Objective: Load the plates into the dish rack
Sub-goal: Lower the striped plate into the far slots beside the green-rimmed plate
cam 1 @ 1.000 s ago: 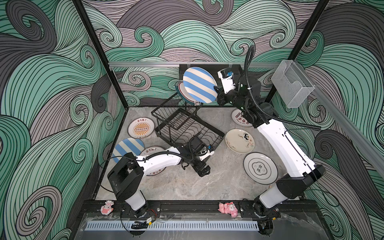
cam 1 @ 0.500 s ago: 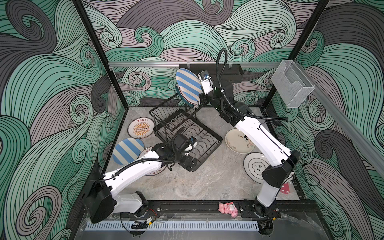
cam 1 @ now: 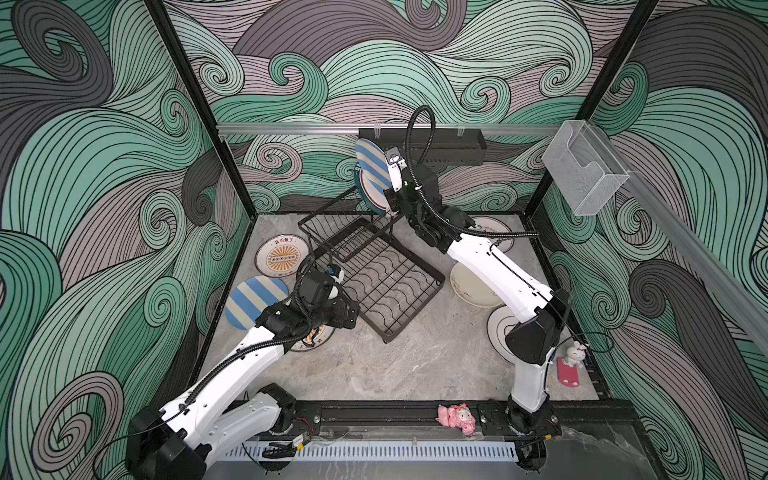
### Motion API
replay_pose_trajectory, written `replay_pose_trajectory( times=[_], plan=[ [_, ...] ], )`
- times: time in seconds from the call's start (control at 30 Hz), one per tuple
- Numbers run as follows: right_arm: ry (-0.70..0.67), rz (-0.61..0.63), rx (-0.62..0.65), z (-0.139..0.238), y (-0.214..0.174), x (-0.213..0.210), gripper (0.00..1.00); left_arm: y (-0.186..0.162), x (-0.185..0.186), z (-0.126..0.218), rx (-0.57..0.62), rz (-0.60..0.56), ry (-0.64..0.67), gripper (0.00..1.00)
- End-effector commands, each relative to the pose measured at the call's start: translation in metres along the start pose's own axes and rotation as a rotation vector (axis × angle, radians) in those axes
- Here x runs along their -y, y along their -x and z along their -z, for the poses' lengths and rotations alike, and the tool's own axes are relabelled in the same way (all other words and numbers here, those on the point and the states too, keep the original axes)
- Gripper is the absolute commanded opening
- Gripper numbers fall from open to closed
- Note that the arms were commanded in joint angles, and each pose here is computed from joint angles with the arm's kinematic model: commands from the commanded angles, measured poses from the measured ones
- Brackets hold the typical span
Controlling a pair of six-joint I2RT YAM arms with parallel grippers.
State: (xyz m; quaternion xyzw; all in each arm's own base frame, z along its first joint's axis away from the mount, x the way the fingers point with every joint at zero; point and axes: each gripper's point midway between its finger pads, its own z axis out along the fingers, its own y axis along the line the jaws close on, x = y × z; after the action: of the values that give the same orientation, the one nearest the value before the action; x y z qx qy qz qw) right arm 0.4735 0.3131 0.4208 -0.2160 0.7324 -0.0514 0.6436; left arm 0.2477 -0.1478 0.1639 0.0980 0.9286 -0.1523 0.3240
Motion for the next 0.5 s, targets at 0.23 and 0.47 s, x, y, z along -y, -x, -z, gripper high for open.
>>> replay_pose_trajectory(
  times=[0.23,0.47],
  plan=[
    [-0.019,-0.073,0.064,0.003,0.021,0.018,0.00,-0.001,-0.009,-0.005,0.036,0.120,0.006,0.99],
    [0.022,-0.127,0.056,0.005,0.014,0.023,0.00,-0.006,-0.026,-0.004,0.045,0.163,0.074,0.99]
  ],
)
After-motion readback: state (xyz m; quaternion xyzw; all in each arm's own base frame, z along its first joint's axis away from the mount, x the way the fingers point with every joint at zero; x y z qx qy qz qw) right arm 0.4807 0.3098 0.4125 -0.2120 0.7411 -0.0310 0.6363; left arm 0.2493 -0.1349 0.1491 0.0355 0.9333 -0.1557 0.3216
